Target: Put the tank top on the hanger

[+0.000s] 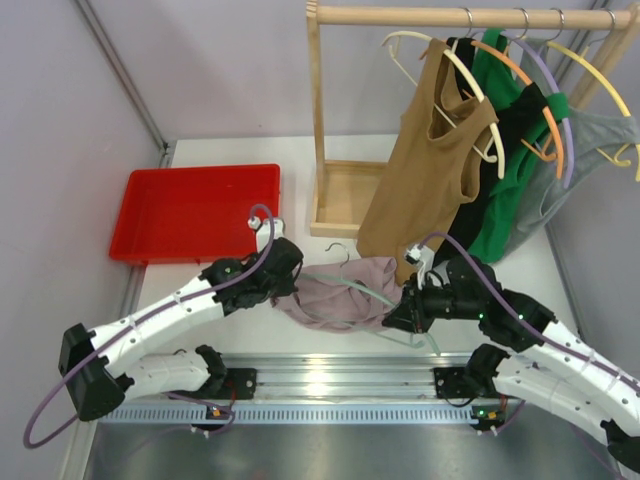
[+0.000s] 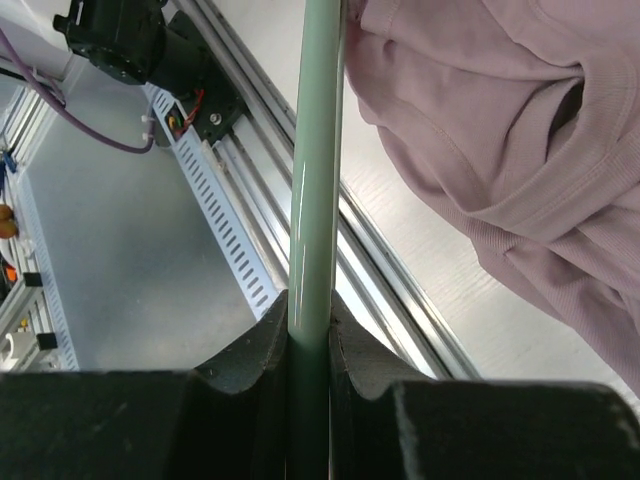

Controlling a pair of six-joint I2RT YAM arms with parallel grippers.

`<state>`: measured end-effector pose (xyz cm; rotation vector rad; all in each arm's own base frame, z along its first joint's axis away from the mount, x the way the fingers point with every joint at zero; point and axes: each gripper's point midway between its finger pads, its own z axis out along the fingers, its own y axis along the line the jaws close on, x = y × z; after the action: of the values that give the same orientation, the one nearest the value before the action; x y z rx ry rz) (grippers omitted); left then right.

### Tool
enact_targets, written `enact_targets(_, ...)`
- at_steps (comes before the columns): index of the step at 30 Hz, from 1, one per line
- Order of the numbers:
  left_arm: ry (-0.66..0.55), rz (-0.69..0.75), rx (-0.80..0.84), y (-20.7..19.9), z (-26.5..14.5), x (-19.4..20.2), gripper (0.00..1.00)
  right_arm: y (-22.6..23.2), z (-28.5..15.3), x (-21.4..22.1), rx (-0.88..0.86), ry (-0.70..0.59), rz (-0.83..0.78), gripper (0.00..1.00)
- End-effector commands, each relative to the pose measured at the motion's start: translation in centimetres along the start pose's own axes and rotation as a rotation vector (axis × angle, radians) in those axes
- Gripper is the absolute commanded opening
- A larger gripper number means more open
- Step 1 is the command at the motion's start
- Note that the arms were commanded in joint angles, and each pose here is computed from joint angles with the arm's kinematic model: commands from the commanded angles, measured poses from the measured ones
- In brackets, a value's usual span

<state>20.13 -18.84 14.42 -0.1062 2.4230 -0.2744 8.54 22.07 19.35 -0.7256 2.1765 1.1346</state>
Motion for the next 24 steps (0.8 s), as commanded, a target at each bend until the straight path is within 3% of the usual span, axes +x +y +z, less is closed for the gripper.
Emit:
enact_targets(1, -0.013, 0.01, 0.054, -1.1, -1.4, -1.3, 0.0, 2.5, 0.4, -2.7, -0.137, -0.128, -0.081, 0.0)
enact_targets(16, 0.026, 0.079, 0.121, -2.3, -2.4, -1.3, 0.0, 1.6, 4.7, -2.6, -0.236, -0.221, -0.088, 0.0)
enact_targets(24, 0.04, 0.103, 0.111, -2.0, -2.0, -0.8, 0.02, 0.8, 7.9, -0.9, -0.237, -0.172, -0.094, 0.0)
